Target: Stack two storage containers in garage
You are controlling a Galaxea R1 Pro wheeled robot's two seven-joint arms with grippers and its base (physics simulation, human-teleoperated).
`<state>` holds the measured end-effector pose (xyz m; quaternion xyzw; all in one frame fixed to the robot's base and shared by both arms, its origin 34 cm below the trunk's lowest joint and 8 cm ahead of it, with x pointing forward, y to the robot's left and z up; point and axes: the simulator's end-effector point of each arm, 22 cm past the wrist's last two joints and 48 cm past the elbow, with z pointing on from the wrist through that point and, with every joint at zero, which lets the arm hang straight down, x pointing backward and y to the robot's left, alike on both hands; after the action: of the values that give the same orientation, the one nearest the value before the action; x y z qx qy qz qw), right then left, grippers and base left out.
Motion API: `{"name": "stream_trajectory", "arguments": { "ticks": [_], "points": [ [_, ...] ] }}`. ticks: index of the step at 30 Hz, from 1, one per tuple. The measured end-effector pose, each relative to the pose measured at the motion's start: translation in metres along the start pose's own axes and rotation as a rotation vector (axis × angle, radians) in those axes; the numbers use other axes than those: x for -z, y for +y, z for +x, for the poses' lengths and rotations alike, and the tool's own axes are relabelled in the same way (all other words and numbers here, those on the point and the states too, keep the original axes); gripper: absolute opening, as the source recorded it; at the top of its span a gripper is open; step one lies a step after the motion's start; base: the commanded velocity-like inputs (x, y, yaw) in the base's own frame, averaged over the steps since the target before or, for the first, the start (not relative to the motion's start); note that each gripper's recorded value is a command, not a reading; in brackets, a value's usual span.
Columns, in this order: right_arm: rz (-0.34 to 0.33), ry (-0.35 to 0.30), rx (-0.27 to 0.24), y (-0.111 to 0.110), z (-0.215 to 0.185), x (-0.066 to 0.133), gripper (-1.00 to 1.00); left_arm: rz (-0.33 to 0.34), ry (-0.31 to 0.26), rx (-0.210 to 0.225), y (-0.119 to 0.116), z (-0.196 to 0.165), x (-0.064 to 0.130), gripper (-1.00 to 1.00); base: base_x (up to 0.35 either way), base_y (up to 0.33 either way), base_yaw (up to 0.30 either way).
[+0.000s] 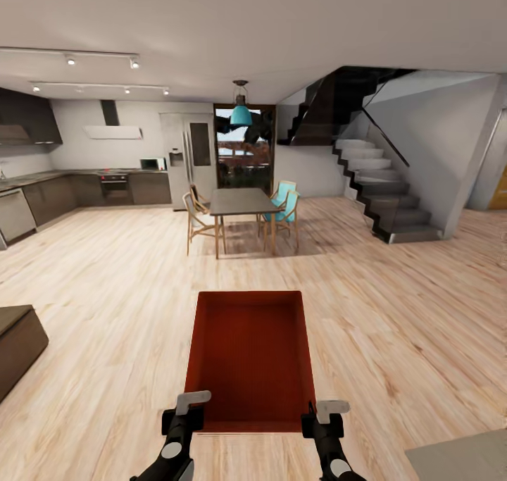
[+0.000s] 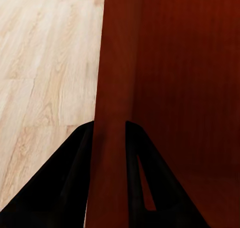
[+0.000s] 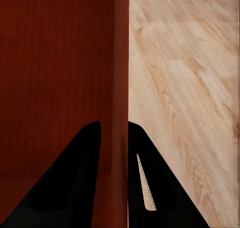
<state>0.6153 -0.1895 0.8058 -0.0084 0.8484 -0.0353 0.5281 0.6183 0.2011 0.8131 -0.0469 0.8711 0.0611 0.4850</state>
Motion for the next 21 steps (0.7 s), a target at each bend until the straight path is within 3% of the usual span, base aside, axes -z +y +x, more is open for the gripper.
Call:
{"name": "stream_trajectory", "arguments": {
  "ticks": [21],
  "points": [
    [0.0,0.0,0.0,0.0,0.0001,0.0,-1.0,0.0,0.0,0.0,0.0,0.0001,0.0,-1.0,0.321,0.0,-0.241]
  ]
}}
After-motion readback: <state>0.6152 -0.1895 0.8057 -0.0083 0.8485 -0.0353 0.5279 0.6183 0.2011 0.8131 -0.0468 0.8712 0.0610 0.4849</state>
